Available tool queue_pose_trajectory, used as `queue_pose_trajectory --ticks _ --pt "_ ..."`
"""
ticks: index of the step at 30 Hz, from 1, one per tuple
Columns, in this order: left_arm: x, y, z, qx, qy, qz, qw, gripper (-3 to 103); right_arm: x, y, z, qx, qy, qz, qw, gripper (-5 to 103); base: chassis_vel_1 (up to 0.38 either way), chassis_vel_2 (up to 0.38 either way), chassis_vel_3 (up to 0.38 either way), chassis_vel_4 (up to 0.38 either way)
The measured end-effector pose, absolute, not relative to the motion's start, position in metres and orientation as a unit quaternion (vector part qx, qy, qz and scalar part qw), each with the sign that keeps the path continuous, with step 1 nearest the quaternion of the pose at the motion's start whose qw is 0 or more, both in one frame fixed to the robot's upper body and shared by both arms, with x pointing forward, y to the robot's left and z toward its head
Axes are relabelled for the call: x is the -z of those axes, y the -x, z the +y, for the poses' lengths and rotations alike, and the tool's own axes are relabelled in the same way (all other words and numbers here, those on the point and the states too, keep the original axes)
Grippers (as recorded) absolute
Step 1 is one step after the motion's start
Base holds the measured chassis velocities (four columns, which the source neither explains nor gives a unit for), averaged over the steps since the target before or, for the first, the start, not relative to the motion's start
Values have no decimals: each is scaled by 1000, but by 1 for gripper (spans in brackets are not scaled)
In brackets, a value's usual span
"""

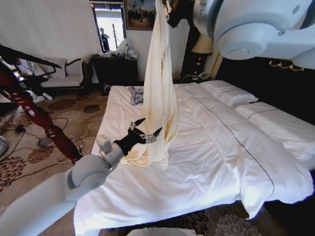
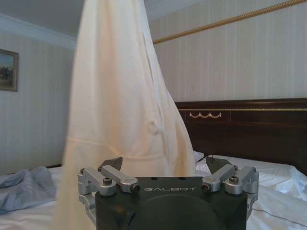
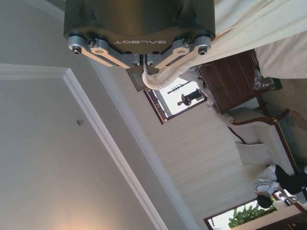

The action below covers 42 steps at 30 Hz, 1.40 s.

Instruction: Pick up the clothes from the bed and hang them on the clothes hanger.

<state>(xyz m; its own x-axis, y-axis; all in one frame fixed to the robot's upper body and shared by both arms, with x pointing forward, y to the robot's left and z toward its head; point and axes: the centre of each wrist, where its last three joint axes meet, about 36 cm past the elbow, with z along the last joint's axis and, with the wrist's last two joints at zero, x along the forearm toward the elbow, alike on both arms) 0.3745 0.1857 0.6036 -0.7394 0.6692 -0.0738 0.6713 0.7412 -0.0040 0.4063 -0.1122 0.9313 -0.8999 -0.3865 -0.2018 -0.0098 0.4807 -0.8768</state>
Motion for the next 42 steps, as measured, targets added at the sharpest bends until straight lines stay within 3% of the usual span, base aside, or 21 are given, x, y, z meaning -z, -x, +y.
queue_pose_trajectory --ticks 13,18,22,26,32,38,39,41,42 --pt "-576 -403 164 19 -346 938 6 98 -930 -395 -114 490 122 841 193 1 0 0 0 0" --pt "-572 -408 164 17 -338 941 3 94 -929 -393 -119 489 123 842 191 1 0 0 0 0" --pt "-570 -409 157 22 -342 940 1 83 -927 -388 -117 490 129 841 191 1 0 0 0 0" --pt "-571 -411 151 27 -340 940 6 81 -925 -386 -118 491 131 840 189 1 0 0 0 0" --pt "-573 -413 153 25 -331 943 12 54 -919 -389 -130 494 123 842 179 1 0 0 0 0" --pt "-574 -409 162 17 -327 945 13 39 -916 -394 -141 494 113 845 173 1 0 0 0 0" --pt "-572 -407 167 15 -325 946 13 28 -915 -395 -144 494 111 845 171 1 0 0 0 0" --pt "-572 -407 168 14 -323 946 13 28 -914 -396 -145 494 110 845 171 1 0 0 0 0" --pt "-572 -406 170 14 -322 946 14 23 -914 -396 -146 494 109 846 170 1 0 0 0 0"
